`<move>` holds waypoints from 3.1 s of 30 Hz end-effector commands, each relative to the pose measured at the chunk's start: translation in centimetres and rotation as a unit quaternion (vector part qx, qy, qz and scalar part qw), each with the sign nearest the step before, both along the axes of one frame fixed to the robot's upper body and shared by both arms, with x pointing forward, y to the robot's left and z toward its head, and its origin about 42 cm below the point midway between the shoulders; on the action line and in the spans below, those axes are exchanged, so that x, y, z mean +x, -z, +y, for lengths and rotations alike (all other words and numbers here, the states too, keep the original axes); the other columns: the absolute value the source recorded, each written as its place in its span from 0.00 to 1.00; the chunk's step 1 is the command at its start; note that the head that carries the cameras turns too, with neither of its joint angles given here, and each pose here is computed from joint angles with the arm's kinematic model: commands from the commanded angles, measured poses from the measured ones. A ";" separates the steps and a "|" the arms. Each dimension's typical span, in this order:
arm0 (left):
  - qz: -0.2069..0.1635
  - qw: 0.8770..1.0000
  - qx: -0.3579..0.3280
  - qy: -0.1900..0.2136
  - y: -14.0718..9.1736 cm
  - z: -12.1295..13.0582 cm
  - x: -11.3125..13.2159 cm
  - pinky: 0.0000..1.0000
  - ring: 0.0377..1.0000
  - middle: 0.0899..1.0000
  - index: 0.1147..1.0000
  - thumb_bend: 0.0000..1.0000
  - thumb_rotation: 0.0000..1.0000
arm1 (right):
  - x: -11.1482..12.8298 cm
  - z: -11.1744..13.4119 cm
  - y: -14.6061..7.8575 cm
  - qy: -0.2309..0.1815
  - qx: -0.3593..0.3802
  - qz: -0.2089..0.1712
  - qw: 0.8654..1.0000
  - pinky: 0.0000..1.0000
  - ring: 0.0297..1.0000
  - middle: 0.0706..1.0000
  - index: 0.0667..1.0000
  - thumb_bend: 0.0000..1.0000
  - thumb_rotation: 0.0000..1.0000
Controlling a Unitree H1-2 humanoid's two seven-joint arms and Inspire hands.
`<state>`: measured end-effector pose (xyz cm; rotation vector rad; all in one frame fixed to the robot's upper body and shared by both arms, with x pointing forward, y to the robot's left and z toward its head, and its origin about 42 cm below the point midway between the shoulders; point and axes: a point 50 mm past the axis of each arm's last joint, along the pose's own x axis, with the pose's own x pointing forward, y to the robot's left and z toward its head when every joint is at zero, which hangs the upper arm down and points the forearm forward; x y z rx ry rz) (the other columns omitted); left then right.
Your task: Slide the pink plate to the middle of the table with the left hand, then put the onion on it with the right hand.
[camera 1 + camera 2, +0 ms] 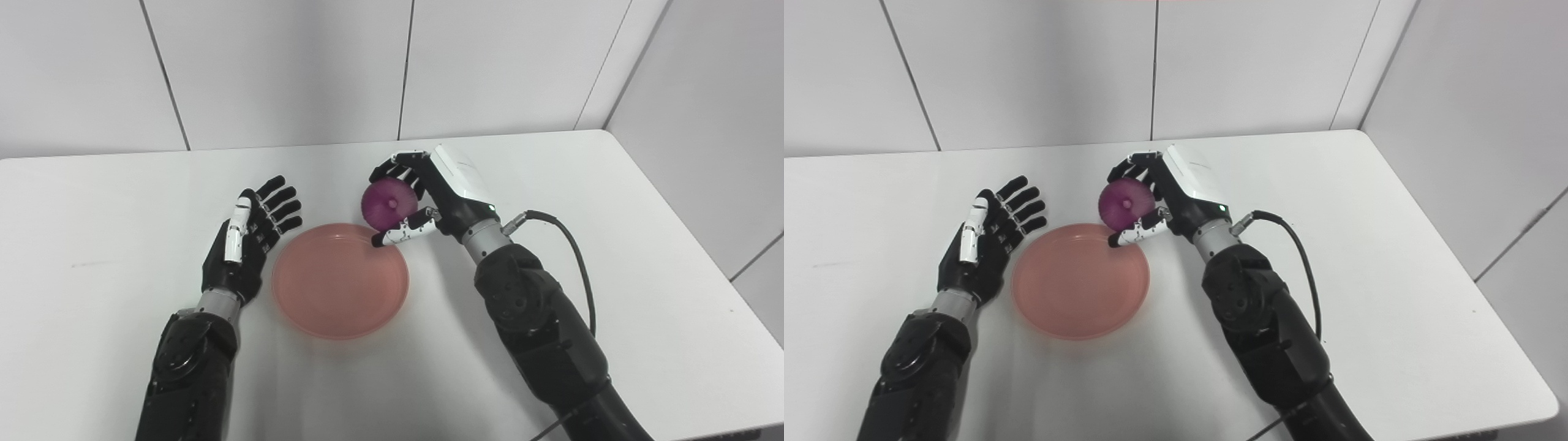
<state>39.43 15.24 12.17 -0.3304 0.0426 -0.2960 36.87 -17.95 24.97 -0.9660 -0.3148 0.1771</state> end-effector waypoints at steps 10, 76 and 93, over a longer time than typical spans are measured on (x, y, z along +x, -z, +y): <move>0.012 1.000 0.005 -0.002 -0.1 -1.0 -0.3 0.75 0.78 0.77 0.74 0.36 0.98 | 0.5 2.8 -1.8 -0.045 -0.004 -0.030 0.999 0.40 0.45 0.50 0.45 0.52 0.14; 0.015 1.000 0.018 -0.012 -0.4 -1.6 -0.5 0.75 0.77 0.77 0.74 0.37 1.00 | 0.1 5.0 4.9 -0.075 -0.033 0.078 0.994 0.41 0.51 0.59 0.57 0.86 0.21; 0.012 1.000 0.018 -0.011 -0.3 -1.4 -0.3 0.74 0.78 0.77 0.74 0.37 1.00 | -0.5 4.9 3.9 -0.103 -0.050 0.095 0.989 0.61 0.70 0.75 0.81 1.00 0.36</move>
